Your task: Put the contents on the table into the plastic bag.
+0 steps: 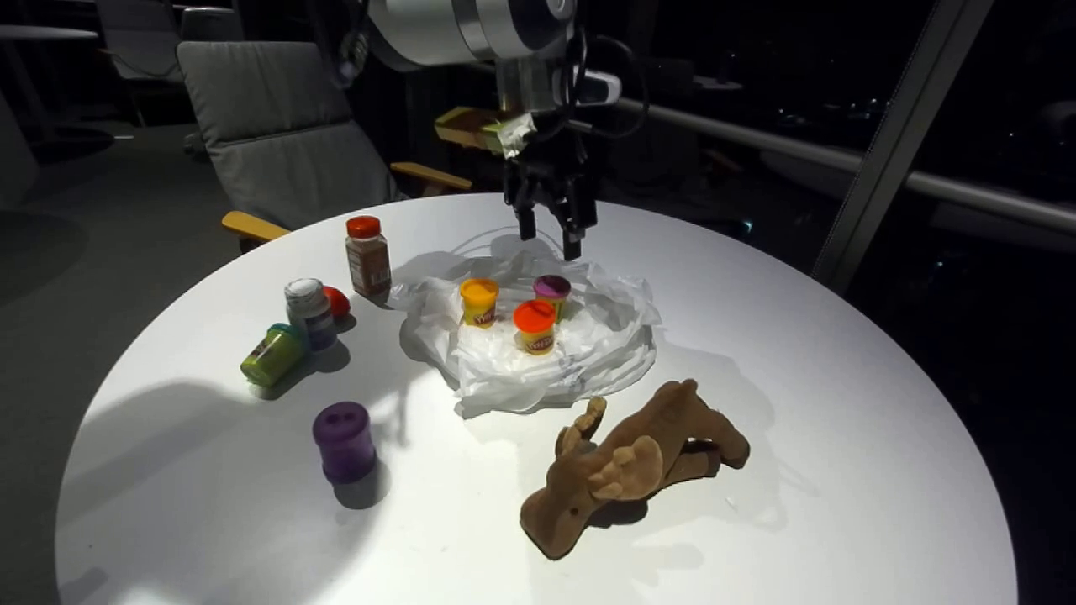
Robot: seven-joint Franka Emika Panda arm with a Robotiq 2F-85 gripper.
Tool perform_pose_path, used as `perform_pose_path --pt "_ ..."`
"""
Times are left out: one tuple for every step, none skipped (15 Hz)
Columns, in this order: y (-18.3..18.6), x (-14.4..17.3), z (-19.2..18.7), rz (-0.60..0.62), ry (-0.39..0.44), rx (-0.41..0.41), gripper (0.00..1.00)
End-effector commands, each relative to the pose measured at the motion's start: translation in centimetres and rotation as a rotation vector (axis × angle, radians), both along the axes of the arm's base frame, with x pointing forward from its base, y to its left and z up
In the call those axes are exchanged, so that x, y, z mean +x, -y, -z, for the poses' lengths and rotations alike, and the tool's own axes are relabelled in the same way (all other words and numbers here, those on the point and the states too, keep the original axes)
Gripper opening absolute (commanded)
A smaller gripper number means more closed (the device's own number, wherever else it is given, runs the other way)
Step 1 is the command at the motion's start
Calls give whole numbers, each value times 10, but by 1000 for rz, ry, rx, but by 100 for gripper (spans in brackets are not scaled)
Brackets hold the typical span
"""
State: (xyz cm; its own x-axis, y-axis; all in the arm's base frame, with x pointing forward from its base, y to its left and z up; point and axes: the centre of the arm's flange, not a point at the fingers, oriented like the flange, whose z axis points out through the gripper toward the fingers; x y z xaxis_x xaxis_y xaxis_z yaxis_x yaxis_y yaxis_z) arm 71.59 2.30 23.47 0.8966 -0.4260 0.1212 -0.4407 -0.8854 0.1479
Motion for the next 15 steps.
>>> perform_pose_path --pt "-19 -72 -51 -48 -7 -62 100" --pt "-26 -86 -57 -61 -4 -76 100" --pt "-34 -100 -58 -70 -2 -88 99" --pt "-41 -114 -59 -82 -2 -92 100" --pt "-50 -129 -57 -92 -8 -102 100" --pt "-59 -143 -48 -99 -13 -116 100" --pt "-68 -159 -46 -110 -18 -125 100" --pt "-76 -175 -39 -117 -20 -141 100" --pt "-83 -191 -30 -113 -26 -154 100" --pt "-89 -209 -26 -121 -26 -164 100" --pt "-94 -228 -19 -134 -20 -174 100" --pt "-98 -247 -13 -150 -14 -174 100" --pt "-101 -267 -8 -168 -3 -165 100" --pt "-99 -285 -5 -177 10 -161 100" --pt "-96 -301 -4 -181 14 -153 100"
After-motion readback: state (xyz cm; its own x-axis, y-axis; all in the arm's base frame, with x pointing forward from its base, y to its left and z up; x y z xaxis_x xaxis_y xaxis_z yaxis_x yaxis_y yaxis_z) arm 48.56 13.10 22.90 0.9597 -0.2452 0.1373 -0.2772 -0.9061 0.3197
